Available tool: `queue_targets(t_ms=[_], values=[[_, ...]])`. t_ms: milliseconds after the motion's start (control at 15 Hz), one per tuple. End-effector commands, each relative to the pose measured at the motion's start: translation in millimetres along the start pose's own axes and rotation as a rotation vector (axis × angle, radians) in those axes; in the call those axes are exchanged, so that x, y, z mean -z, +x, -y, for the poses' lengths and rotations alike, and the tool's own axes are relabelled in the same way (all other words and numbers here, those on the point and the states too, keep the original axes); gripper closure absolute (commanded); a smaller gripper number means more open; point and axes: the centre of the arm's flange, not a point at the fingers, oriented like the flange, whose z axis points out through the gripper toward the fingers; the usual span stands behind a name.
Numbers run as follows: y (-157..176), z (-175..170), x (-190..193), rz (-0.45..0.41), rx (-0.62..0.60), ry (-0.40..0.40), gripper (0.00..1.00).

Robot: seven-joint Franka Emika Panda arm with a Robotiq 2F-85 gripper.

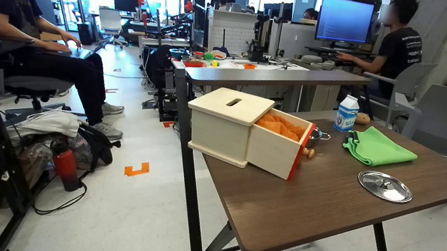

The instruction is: Close the chest drawer

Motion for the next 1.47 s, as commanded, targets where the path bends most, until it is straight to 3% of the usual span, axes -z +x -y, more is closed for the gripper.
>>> queue_targets(t_ms=[0,200,600,733,933,1200,1400], values=[[31.8,18.9,-54.4,-0.063,-0.144,-0.027,0.0],[63.1,29.7,-92.2,-0.069,-0.23,-0.069,0.0],[106.2,39.6,-164.7,0.111,-0.234,-0.209,0.0],[125.3,43.6,-182.0,0.129,-0.221,-0.256,0.0],[154.5,51.3,-199.9,0.14,-0.141,-0.318,0.0],[178.0,68.4,-210.8,0.239,0.054,-0.311,0.0],[180.7,93.8,-204.3,0.164,0.148,-0.283,0.0]])
